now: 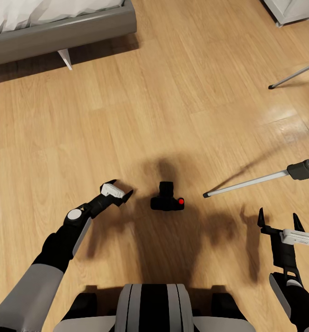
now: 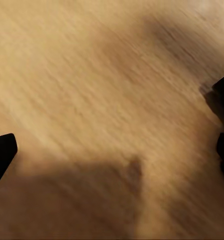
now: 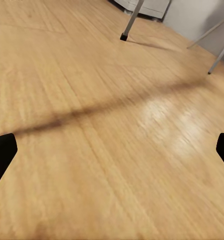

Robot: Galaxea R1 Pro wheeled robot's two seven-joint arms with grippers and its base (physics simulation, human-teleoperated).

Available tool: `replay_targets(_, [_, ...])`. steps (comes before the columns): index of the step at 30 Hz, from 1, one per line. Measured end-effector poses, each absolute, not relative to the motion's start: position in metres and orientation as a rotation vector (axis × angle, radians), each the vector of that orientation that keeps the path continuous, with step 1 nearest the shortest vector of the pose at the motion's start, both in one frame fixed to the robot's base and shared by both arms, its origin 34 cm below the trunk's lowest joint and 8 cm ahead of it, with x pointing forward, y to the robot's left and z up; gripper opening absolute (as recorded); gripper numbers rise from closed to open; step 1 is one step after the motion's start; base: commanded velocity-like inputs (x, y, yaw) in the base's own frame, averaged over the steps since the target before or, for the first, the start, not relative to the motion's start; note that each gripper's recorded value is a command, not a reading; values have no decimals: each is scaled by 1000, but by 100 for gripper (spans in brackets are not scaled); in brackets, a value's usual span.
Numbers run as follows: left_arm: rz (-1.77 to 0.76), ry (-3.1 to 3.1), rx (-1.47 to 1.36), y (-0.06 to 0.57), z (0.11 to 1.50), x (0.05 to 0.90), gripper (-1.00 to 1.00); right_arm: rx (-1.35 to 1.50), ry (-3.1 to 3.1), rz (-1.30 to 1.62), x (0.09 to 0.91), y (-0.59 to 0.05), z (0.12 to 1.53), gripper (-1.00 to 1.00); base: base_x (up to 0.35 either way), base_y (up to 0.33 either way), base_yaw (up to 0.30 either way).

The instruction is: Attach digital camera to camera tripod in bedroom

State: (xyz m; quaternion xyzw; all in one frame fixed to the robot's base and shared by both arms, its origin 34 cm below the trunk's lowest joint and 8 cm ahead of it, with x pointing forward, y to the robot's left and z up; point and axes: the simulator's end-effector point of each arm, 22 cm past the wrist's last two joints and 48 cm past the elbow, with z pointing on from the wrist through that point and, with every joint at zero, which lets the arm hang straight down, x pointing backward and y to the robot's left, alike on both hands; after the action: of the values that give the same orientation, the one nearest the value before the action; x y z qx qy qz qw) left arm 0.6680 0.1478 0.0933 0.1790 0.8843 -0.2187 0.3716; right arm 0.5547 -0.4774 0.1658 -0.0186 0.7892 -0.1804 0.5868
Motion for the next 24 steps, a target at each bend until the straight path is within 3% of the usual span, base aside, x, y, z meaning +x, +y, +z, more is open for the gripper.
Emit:
replay_targets(16, [-535, 2266, 462, 158, 94, 673, 100, -43, 1840, -420, 555, -477, 166, 100, 0, 0, 0])
replay_targets(24, [-450, 2207, 410, 185, 116, 723, 100, -43, 1840, -420, 555, -477, 166, 100, 0, 0, 0])
